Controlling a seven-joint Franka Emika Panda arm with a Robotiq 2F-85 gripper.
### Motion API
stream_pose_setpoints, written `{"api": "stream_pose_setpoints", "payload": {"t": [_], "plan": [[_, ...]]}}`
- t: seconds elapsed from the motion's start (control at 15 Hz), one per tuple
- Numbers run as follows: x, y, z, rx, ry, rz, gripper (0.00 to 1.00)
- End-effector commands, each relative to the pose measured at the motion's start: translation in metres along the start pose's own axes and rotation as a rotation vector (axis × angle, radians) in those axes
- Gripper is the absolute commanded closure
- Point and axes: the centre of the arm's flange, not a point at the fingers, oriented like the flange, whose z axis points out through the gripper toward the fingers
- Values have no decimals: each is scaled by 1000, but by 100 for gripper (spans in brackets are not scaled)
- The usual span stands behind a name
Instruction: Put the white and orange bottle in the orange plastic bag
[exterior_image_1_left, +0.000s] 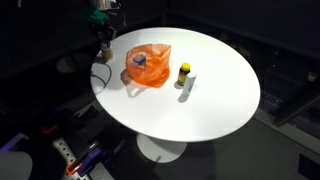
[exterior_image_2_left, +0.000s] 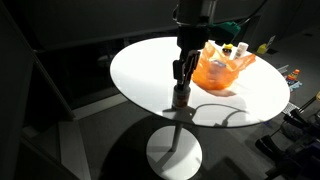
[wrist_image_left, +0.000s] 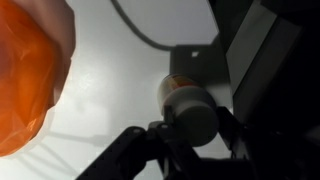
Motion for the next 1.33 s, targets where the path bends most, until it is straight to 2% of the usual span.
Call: {"api": "stream_pose_setpoints", "payload": {"t": [0.0,0.4,0.8,1.27], "plan": [[3,-2,-18,-29,-3,25,81],[-19,5,-82,-88,54,76,81],[-51,33,-151,-117,98,207,81],[-92,100,-173,-121,116,368,81]]}}
